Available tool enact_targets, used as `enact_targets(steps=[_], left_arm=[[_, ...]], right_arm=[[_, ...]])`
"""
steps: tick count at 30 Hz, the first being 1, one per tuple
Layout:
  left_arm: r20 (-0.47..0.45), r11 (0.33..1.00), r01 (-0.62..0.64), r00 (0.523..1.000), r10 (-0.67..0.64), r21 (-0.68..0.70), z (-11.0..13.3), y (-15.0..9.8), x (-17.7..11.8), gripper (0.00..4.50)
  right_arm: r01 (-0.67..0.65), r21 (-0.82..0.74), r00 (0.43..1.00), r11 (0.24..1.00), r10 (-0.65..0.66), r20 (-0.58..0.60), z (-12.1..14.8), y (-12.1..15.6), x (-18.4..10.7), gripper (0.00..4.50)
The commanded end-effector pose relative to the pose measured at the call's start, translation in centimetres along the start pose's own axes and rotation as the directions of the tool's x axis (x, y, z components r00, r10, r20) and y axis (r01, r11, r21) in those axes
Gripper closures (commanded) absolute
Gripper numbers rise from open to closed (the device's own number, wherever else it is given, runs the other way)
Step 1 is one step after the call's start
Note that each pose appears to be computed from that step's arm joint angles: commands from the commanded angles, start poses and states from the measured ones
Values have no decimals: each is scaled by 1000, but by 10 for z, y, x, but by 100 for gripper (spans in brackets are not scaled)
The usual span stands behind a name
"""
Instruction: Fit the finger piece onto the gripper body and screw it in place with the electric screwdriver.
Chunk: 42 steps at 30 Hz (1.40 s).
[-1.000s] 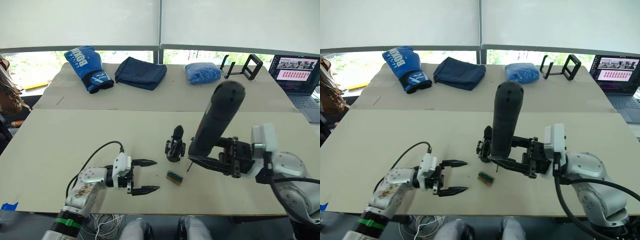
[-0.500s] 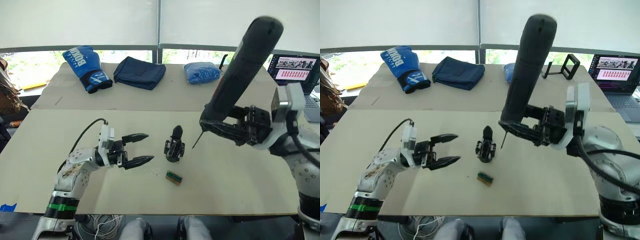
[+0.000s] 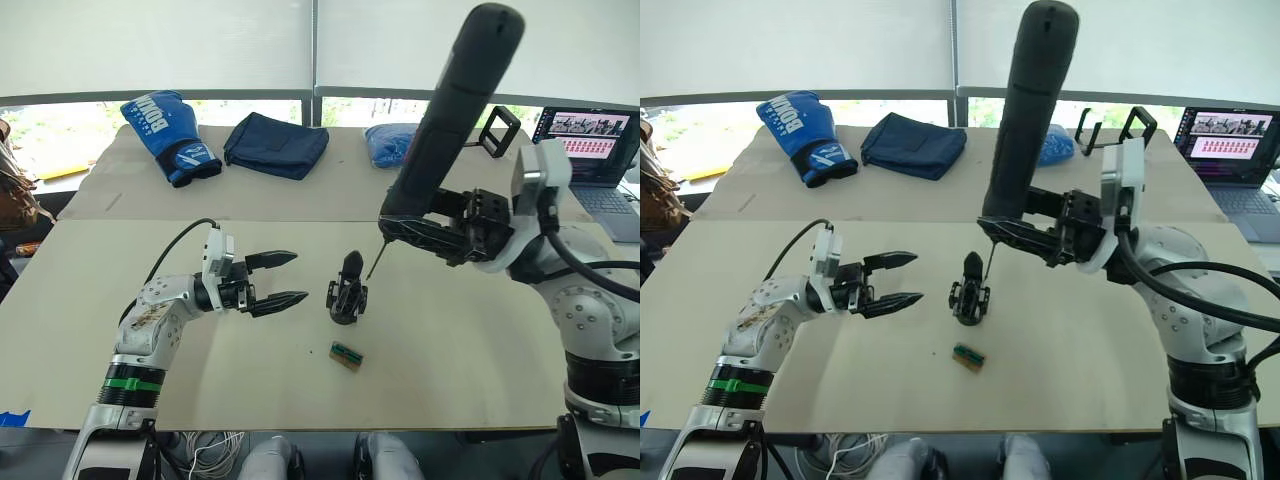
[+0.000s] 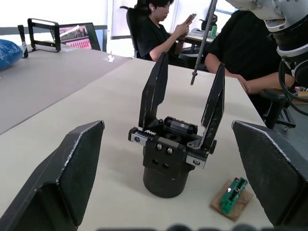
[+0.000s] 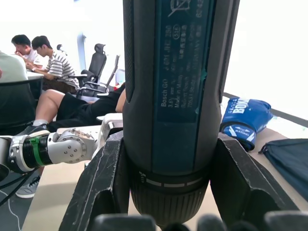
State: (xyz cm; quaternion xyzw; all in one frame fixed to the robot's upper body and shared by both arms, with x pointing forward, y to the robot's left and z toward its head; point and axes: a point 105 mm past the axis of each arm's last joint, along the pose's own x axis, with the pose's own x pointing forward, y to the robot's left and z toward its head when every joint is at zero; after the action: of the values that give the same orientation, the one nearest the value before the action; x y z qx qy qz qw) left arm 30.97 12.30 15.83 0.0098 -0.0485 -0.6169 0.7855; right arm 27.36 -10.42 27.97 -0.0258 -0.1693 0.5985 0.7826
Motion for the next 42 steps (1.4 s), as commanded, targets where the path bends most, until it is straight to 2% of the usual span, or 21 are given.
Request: enact_targets(steps=[1, 13, 20, 42], left_arm=[[11, 997, 27, 1000, -28, 68, 9, 1, 3, 0], [4, 993, 60, 998, -61, 103, 1, -4, 16, 0], [-67, 985, 106, 993, -98, 133, -13, -11, 17, 0], [-92, 984, 121, 990, -110, 132, -21, -20, 19, 0]], right_arm=[[-41, -82, 997, 996, 46, 64, 19, 6, 10, 259], [-52, -64, 997, 997, 56, 58, 2, 7, 28, 259], [-67, -44, 997, 997, 68, 38, -8, 8, 34, 259], [-88, -5, 996, 996, 88, -6, -24, 11, 31, 259]])
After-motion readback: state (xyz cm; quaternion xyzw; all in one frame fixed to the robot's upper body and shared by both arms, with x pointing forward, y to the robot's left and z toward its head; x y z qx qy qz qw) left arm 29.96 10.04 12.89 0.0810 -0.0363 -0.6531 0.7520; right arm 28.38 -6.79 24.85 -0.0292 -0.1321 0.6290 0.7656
